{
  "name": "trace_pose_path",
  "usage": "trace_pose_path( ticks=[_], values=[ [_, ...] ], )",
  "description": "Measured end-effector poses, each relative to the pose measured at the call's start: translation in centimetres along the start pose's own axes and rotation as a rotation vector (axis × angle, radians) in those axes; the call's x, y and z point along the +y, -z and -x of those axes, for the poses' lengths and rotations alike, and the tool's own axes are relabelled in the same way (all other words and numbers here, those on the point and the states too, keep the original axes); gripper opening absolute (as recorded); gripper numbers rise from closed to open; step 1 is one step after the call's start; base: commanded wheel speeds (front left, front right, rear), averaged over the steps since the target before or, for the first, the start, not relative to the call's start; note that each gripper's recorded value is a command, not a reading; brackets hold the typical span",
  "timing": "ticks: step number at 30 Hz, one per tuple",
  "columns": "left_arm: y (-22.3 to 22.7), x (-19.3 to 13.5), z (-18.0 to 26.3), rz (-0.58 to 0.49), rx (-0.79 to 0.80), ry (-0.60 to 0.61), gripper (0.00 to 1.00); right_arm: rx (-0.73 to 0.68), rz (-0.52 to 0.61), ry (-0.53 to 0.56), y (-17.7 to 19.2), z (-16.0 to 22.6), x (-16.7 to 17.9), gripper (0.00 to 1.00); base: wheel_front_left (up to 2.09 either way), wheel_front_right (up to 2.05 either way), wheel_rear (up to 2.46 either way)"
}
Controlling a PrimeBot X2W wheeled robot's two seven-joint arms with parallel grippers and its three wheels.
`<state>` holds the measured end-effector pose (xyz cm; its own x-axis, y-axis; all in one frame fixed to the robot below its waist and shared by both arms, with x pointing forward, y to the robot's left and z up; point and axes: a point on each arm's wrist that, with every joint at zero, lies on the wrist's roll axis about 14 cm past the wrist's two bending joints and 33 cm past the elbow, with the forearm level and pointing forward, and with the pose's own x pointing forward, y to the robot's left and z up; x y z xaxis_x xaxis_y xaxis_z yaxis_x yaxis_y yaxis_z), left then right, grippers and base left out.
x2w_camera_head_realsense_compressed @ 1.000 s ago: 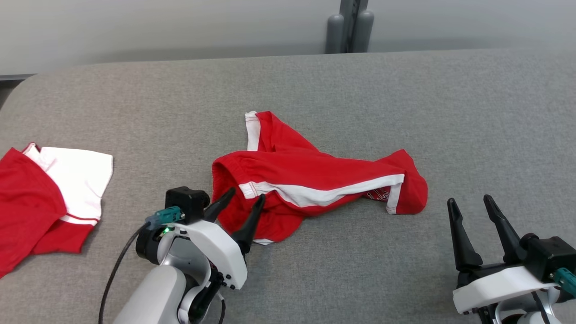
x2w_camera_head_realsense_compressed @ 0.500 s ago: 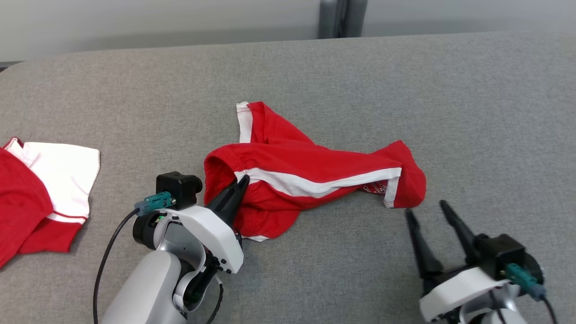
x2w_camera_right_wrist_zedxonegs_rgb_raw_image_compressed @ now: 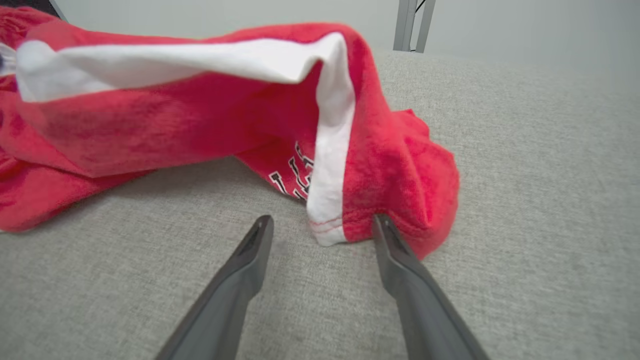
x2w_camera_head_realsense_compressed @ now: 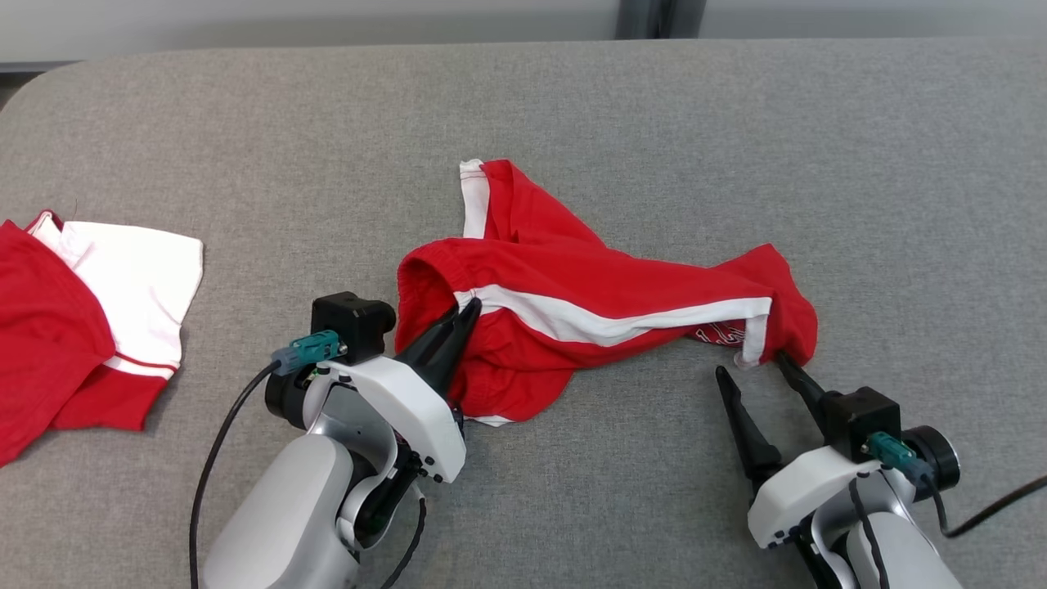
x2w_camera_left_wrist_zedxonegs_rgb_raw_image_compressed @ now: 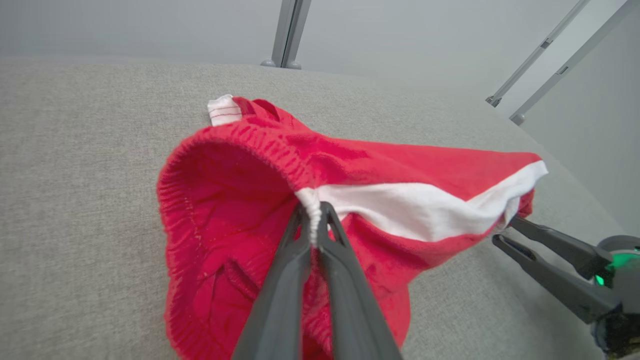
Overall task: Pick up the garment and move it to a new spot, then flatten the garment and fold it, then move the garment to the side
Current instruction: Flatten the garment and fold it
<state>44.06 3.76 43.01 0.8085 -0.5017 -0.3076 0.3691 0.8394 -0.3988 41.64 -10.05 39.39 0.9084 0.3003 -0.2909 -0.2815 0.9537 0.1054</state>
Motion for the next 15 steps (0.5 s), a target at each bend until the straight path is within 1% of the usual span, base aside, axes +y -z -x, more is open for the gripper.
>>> trace_pose_path(
  ticks=[3, 4, 5, 6, 7, 8, 15],
  values=[
    [0.2, 0.2, -0.1, 0.000, 0.000, -0.001, 0.00, 0.015, -0.001, 0.002, 0.5, -0.5, -0.2, 1.00, 0.00, 0.00, 0.00],
    [0.2, 0.3, -0.2, 0.000, 0.000, -0.002, 0.00, 0.021, -0.002, 0.002, 0.7, -0.7, -0.3, 0.94, 0.00, 0.00, 0.00],
    [0.2, 0.3, -0.3, 0.000, 0.001, -0.002, 0.00, 0.021, -0.002, 0.003, 0.8, -0.8, -0.3, 0.48, 0.00, 0.00, 0.00],
    [0.2, 0.3, -0.3, 0.000, -0.001, -0.002, 0.00, 0.026, -0.003, 0.005, 1.0, -0.9, -0.4, 0.42, 0.00, 0.00, 0.00],
    [0.2, 0.4, -0.3, 0.000, -0.003, -0.002, 0.00, 0.028, -0.004, 0.005, 1.1, -1.0, -0.5, 0.24, 0.00, 0.00, 0.00],
    [0.2, 0.4, -0.4, -0.001, -0.002, -0.002, 0.00, 0.026, -0.005, 0.007, 1.1, -1.0, -0.6, 0.00, 0.00, 0.00, 0.00],
    [-0.1, 0.5, -0.5, -0.014, -0.019, -0.001, 0.00, -0.009, -0.020, 0.031, 0.6, -0.9, -1.3, 0.00, 0.00, 0.00, 0.00]
  ],
)
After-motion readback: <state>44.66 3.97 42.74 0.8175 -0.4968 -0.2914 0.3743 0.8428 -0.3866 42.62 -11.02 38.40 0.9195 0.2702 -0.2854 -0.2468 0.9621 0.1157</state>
